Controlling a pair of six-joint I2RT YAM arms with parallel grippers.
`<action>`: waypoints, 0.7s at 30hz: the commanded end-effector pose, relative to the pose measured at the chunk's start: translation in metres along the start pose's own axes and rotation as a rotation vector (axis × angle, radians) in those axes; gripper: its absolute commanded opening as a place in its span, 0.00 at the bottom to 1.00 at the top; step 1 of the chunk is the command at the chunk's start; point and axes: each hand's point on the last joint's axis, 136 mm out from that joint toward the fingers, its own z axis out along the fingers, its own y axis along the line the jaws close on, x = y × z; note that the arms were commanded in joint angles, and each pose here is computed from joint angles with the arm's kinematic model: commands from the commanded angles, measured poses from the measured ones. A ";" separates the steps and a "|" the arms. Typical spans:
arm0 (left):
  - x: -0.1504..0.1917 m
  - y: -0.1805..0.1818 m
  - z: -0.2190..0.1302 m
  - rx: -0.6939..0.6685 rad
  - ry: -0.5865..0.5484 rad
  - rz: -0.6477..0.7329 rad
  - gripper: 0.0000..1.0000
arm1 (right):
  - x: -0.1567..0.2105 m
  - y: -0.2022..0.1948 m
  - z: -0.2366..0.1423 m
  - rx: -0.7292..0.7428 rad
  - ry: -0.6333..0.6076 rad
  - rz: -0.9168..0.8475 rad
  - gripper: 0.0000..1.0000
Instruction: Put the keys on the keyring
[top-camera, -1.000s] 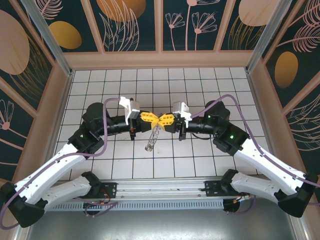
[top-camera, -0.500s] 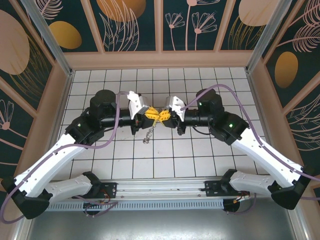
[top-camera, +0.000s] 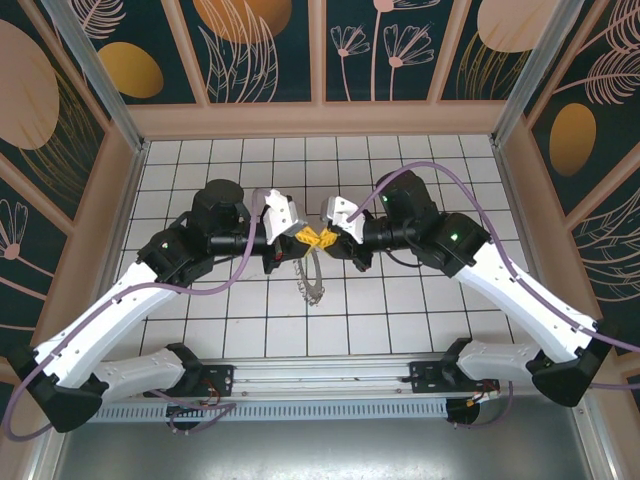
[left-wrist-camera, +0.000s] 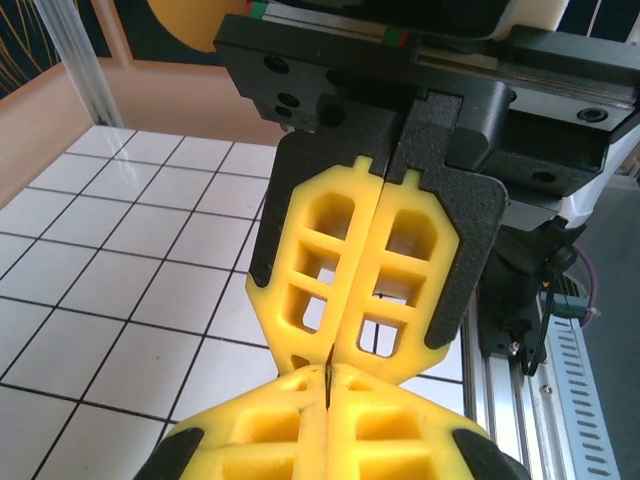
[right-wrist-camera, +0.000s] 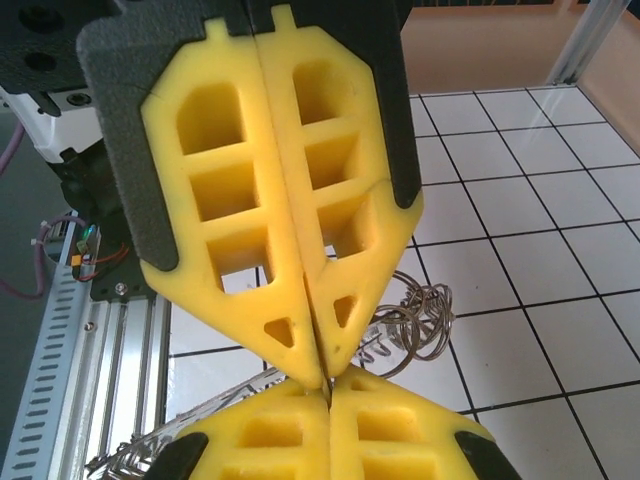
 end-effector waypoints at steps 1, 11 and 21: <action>-0.016 -0.008 -0.005 0.021 -0.096 -0.002 0.00 | -0.038 0.005 -0.019 0.022 -0.160 -0.078 0.00; -0.057 -0.028 -0.030 0.086 -0.355 -0.017 0.00 | -0.038 0.019 -0.029 0.022 -0.348 -0.015 0.19; -0.049 -0.032 -0.027 0.118 -0.405 -0.031 0.00 | -0.039 0.022 -0.028 -0.001 -0.375 -0.007 0.15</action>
